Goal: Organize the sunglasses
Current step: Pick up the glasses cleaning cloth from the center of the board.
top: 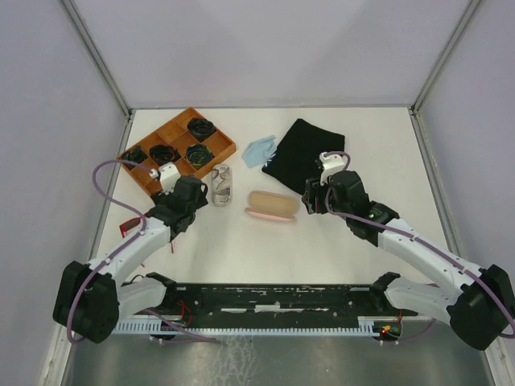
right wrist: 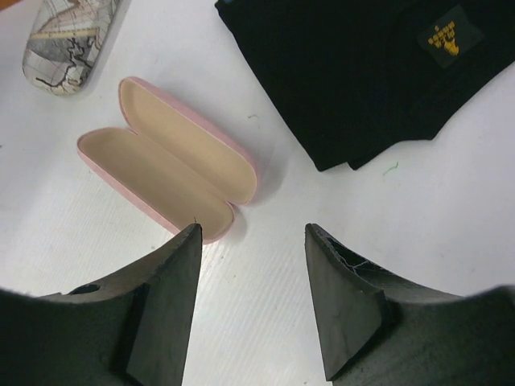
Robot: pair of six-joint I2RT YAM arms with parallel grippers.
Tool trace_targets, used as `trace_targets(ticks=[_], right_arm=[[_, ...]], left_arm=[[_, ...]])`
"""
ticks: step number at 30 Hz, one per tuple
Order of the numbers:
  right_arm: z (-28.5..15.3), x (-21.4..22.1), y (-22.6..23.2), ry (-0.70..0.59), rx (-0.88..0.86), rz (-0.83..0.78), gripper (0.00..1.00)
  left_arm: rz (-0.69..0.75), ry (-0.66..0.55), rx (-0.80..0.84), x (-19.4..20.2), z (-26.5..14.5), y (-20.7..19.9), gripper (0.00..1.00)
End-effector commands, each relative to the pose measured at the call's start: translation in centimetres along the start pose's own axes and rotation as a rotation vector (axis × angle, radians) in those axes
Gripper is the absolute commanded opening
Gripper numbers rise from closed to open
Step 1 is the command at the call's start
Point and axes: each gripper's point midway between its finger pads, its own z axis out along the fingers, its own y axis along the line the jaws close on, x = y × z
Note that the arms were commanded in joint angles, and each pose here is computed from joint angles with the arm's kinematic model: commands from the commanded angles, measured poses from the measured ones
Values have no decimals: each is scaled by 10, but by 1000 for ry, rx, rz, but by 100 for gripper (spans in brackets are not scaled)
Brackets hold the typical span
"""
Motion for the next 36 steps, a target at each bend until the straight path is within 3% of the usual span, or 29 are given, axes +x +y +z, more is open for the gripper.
trace_targets(ticks=[1, 9, 15, 24, 36], right_arm=[[-6, 4, -2, 7, 7, 34, 62], [-12, 17, 3, 25, -21, 92, 62], [-19, 29, 2, 49, -26, 106, 62], [-27, 40, -4, 63, -7, 106, 62], [-25, 45, -5, 76, -3, 106, 62]], left_arm=[[-1, -95, 193, -49, -4, -70, 93], [68, -38, 360, -54, 18, -174, 89], [164, 19, 355, -46, 55, -235, 89], [269, 60, 332, -30, 98, -275, 88], [367, 116, 257, -5, 115, -274, 80]])
